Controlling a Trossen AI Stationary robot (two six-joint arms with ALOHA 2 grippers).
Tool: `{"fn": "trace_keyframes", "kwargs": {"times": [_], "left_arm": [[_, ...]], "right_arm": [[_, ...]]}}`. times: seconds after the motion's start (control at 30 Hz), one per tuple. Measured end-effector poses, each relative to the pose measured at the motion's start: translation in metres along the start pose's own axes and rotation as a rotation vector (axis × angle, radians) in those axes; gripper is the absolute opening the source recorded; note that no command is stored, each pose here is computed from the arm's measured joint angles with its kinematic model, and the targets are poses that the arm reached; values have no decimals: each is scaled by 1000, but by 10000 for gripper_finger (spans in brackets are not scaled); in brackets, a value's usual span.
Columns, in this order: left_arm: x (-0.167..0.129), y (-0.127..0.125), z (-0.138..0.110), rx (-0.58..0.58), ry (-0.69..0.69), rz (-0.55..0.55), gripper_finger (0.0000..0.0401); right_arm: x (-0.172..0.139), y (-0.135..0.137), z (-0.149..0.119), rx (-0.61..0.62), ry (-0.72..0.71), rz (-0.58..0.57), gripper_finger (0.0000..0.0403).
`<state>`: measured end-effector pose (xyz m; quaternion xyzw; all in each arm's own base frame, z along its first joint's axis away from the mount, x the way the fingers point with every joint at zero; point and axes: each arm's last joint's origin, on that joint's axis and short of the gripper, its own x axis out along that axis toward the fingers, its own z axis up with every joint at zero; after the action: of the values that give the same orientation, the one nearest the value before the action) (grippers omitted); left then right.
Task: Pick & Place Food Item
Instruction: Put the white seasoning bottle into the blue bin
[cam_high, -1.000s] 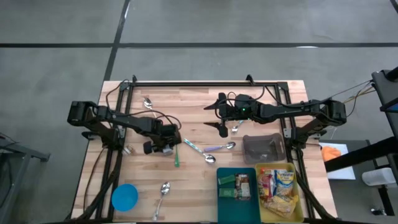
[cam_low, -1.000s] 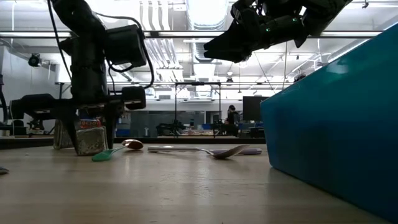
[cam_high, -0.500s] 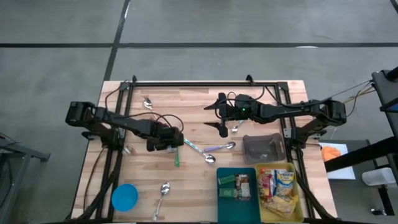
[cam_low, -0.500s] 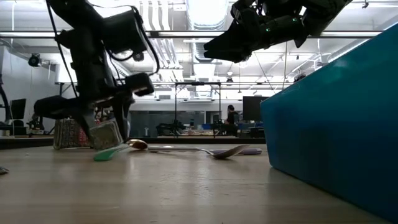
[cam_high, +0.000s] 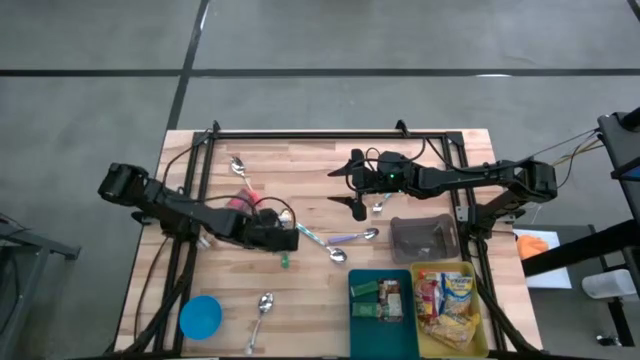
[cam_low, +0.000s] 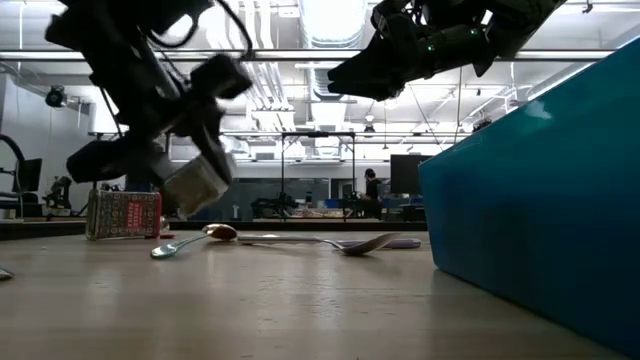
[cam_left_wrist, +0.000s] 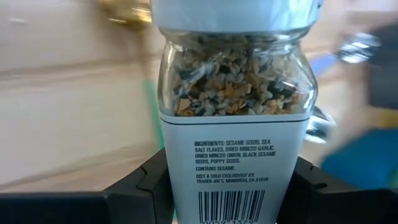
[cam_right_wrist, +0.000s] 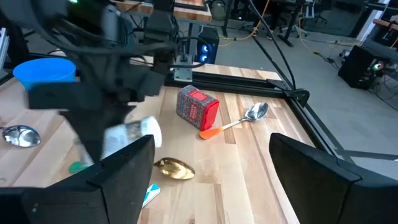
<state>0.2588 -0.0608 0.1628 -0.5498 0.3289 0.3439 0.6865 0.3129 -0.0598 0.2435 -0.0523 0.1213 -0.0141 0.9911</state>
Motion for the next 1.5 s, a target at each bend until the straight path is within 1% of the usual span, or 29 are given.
{"fn": "trace_keyframes", "kwargs": {"times": [0.1,0.37,0.5,0.63,0.8,0.93,1.03,1.23,1.37,1.5], "left_arm": [[-4,-7,-13,62,-35,-87,184],[-24,-26,-51,286,-228,-369,184],[-29,-31,-63,404,-291,-446,184],[-23,-40,-73,523,-357,-520,184],[-5,-58,-90,684,-402,-575,184],[7,-81,-104,765,-408,-596,184],[15,-98,-114,818,-387,-606,184],[32,-126,-128,880,-339,-596,184],[43,-139,-136,918,-342,-593,184],[61,-148,-138,929,-337,-591,184]], "right_arm": [[0,0,0,0,0,0,315],[0,0,0,0,0,0,315],[0,0,0,0,0,0,315],[0,0,0,0,0,0,315],[0,0,0,0,0,0,315],[0,0,0,0,0,0,315],[0,0,0,0,0,0,315],[0,0,0,0,0,0,315],[0,0,0,0,0,0,315],[0,0,0,0,0,0,315]]}}
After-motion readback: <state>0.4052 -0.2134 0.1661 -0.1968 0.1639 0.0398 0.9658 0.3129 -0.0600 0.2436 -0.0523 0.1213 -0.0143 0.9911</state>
